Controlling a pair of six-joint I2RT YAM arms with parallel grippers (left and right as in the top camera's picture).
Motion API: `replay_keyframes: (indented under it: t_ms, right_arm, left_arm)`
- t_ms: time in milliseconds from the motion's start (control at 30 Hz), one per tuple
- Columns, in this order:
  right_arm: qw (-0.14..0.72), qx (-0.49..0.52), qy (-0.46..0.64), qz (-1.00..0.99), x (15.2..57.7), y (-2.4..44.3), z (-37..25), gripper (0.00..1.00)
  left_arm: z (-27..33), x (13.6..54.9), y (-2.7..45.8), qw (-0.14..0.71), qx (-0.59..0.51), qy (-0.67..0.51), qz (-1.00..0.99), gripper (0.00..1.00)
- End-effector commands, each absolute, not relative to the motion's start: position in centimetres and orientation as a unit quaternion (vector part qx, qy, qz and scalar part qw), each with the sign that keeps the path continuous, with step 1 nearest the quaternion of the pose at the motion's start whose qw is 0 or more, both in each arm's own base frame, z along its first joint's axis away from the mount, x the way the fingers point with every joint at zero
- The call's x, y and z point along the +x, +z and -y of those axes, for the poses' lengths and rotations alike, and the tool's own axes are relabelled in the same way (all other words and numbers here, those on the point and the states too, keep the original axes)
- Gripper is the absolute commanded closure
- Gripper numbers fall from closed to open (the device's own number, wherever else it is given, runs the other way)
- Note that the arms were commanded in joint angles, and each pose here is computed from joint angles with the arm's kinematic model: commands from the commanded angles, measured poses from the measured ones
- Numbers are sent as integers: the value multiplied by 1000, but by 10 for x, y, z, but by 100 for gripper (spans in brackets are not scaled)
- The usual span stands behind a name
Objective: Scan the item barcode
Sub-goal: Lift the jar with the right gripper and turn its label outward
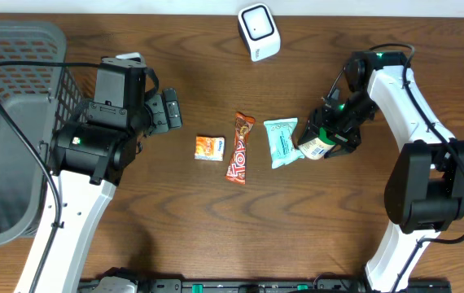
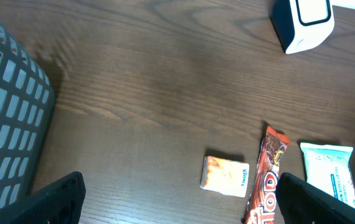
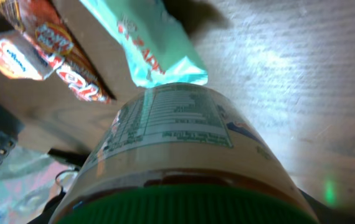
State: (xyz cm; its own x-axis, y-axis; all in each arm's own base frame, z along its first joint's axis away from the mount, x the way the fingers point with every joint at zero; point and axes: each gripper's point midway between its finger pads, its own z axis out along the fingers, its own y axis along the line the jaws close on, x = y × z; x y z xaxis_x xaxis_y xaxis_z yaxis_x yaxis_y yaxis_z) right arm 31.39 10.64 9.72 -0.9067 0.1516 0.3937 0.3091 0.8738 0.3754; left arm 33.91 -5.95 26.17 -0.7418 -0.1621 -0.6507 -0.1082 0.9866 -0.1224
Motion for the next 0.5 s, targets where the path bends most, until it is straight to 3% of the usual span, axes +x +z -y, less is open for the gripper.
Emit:
replay_keyframes:
  t_ms: [0, 467]
  right_arm:
    - [183, -112, -249, 944, 315, 106, -114, 50]
    - [212, -84, -257, 939, 298, 113, -116, 50]
  left_arm:
    - [57, 340, 262, 354, -68, -31, -932, 2]
    - [57, 340, 262, 354, -68, -31, -932, 2]
